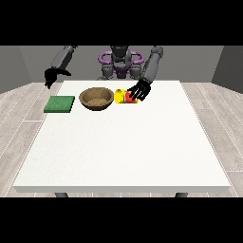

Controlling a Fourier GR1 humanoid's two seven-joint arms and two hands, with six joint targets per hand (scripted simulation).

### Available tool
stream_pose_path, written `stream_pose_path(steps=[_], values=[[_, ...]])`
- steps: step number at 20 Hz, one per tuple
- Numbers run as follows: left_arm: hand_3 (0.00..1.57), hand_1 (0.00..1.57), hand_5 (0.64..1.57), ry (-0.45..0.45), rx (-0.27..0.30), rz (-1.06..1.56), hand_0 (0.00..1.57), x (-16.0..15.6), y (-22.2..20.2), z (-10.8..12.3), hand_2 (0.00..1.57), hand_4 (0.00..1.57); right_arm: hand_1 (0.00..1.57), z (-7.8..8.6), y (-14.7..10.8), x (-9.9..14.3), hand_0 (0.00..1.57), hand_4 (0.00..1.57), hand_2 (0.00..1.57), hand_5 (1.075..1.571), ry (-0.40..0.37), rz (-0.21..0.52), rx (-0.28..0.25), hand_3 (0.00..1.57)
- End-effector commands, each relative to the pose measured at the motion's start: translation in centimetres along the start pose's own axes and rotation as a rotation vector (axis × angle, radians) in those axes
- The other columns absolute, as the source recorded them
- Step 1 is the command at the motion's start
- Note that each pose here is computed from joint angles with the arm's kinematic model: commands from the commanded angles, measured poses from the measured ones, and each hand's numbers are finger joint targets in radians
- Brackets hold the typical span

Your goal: Pick the cup and pour the ball into the bowl, then pick the bowl and place it on the pad

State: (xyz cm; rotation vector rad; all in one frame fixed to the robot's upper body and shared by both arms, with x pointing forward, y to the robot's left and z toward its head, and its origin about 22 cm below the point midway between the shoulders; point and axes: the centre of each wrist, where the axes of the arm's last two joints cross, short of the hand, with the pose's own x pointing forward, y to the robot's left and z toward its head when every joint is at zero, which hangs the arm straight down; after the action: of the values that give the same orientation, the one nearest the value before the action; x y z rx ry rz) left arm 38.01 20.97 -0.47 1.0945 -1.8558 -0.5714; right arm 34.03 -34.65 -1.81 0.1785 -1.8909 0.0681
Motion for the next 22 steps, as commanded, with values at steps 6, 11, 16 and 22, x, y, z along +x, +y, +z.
stream_pose_path(steps=[6, 11, 16, 22], values=[[1.57, 1.35, 1.548, -0.221, -0.256, -0.307, 1.35, 7.8, -3.1, -1.5, 1.57, 0.94, 0.00, 6.7, -3.8, -2.8, 0.00, 0.37, 0.23, 1.547, 0.157, -0.006, -0.196, 0.12], [1.52, 1.21, 1.531, -0.276, -0.372, -0.358, 1.21, 12.6, -4.7, -0.4, 1.57, 0.88, 0.00, 9.4, -3.1, -4.4, 0.00, 0.40, 0.28, 1.541, 0.199, 0.016, -0.248, 0.22], [1.43, 0.18, 1.527, -0.341, -0.408, -0.435, 0.18, 16.7, -4.4, -0.7, 1.57, 0.87, 0.00, 11.6, -5.5, -3.6, 0.00, 0.42, 0.22, 1.541, 0.174, 0.012, -0.251, 0.30], [1.57, 0.00, 1.521, -0.495, -0.417, -0.553, 0.00, 20.0, -3.6, -0.7, 1.57, 0.58, 0.00, 11.3, -7.3, -2.5, 0.00, 0.40, 0.26, 1.536, 0.186, 0.019, -0.310, 0.32]])
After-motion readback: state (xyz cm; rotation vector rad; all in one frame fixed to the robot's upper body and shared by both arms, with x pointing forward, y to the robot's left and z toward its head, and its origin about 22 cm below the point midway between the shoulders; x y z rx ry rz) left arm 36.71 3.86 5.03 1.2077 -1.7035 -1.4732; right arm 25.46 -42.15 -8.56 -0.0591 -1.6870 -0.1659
